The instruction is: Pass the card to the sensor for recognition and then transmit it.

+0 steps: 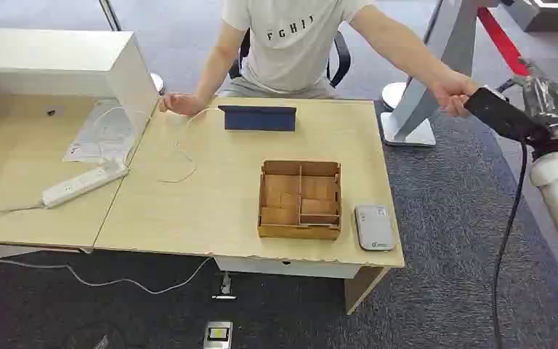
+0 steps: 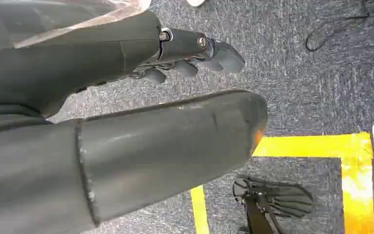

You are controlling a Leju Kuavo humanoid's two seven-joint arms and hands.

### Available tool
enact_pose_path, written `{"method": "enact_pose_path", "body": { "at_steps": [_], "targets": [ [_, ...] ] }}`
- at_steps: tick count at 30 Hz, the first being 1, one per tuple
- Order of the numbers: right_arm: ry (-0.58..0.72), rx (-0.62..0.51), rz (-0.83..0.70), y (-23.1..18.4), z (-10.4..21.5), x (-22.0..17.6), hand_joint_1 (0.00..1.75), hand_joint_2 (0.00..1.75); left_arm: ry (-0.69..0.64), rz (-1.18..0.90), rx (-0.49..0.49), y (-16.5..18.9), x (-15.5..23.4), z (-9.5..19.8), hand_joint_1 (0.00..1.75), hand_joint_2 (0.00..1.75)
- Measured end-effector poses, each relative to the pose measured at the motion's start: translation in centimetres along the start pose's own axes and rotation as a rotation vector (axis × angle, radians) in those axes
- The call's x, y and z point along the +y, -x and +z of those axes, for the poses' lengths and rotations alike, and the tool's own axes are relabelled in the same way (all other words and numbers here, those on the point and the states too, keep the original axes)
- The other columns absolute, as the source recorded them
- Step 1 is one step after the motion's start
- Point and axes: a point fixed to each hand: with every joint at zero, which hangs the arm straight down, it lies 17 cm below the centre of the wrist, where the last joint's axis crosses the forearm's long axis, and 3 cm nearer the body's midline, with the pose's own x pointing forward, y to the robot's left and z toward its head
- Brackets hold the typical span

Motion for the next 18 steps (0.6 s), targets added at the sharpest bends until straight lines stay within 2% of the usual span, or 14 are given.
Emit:
{"method": "enact_pose_path", "body": {
  "at_steps": [9, 18],
  "targets": [
    [-0.011, -0.019, -0.016, -0.5, 0.1, 0.8, 1.75, 1.75, -0.011, 0.011, -0.003, -0.1, 0.2, 0.0, 0.00, 0.00],
    [-0.057, -0.044, -0.051, -1.3, 1.2, 4.6, 1.75, 1.75, -0.021, 0.015, 0.003, 0.0, 0.4, -0.1, 0.00, 0.00]
  ]
}}
